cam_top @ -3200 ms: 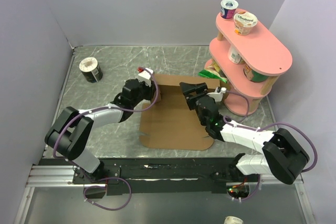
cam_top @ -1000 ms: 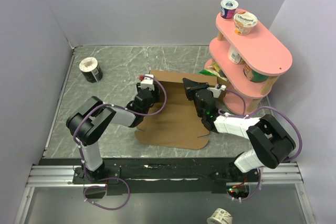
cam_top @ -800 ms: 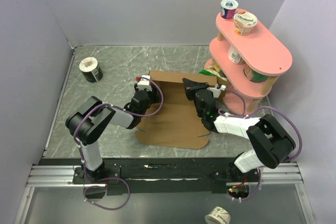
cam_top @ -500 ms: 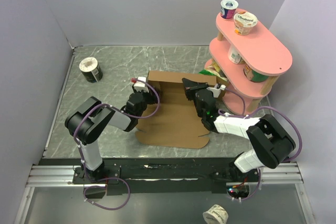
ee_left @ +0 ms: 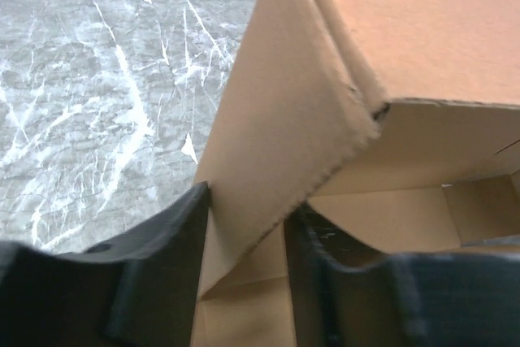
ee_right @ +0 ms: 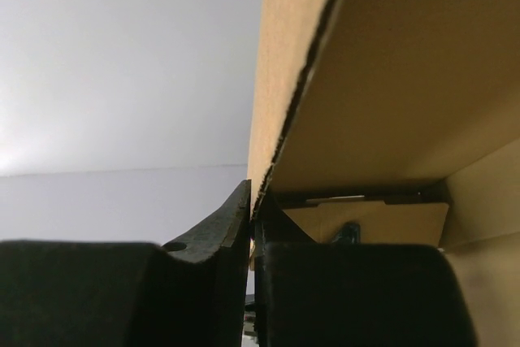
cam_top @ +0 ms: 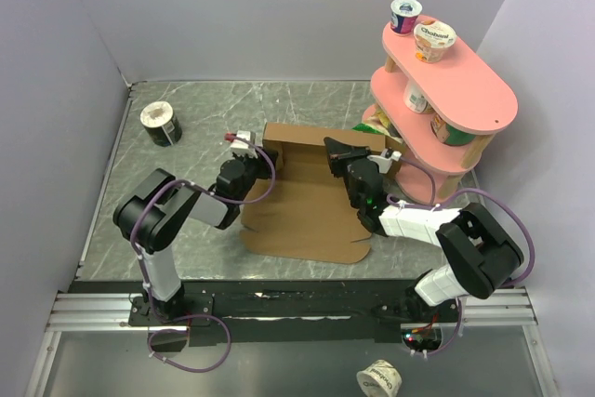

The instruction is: Fold the paper box

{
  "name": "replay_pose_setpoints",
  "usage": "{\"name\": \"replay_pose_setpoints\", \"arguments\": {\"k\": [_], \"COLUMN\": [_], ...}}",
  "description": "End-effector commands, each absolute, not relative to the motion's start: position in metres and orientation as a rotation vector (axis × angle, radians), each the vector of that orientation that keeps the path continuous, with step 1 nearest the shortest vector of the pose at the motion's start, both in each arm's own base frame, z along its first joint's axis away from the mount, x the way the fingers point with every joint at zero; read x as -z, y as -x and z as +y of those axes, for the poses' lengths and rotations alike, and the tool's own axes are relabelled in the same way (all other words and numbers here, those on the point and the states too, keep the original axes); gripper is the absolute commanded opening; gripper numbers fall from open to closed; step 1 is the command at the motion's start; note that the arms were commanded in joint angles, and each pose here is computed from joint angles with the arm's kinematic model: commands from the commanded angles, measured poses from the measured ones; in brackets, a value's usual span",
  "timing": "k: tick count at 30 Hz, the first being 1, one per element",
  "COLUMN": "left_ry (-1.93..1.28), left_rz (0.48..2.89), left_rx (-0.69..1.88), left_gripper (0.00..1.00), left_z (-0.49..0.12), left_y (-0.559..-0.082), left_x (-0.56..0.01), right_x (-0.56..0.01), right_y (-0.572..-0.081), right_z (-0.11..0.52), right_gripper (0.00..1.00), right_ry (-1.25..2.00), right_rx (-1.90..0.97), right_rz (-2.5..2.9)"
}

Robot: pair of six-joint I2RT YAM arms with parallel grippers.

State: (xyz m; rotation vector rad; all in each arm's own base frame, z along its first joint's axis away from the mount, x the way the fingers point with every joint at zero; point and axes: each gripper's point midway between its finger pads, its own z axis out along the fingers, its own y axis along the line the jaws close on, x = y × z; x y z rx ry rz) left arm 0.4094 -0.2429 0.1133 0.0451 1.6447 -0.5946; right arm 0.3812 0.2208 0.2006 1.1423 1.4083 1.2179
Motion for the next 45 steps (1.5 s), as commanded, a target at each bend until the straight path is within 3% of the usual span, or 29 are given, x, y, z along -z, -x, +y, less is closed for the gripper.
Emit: {"name": "replay_pose_setpoints", "arguments": {"k": [1,11,19,45], "left_ry": [-0.047,0.138,0.190,0.082], "left_rz": [1.525,1.590,1.658,1.735], "left_rx": [0.733,0.551,0.281,-0.266], "left_gripper": [0.38,0.10,0.06,0.06], "left_z": [-0.268,-0.257,-0.226,-0.167], "left_y": [-0.418,-0.437,-0.436,-0.418], "left_x": [-0.153,-0.146,-0.134,-0.103], "right_x": [-0.188,-0.185,-0.184,-0.191], "right_y": [-0.377,-0.378,-0.375,-0.361], "right_z": [0.226,0.236,0.228,0.221], "right_gripper": [0.09,0.08,0.07,0.01], "right_ry": [-1.114,-1.106,-1.126,-1.143], "right_rx": [-1.199,-1.207,-1.164,-1.080], "right_rz": [1.471,1.497,1.498,1.536]}}
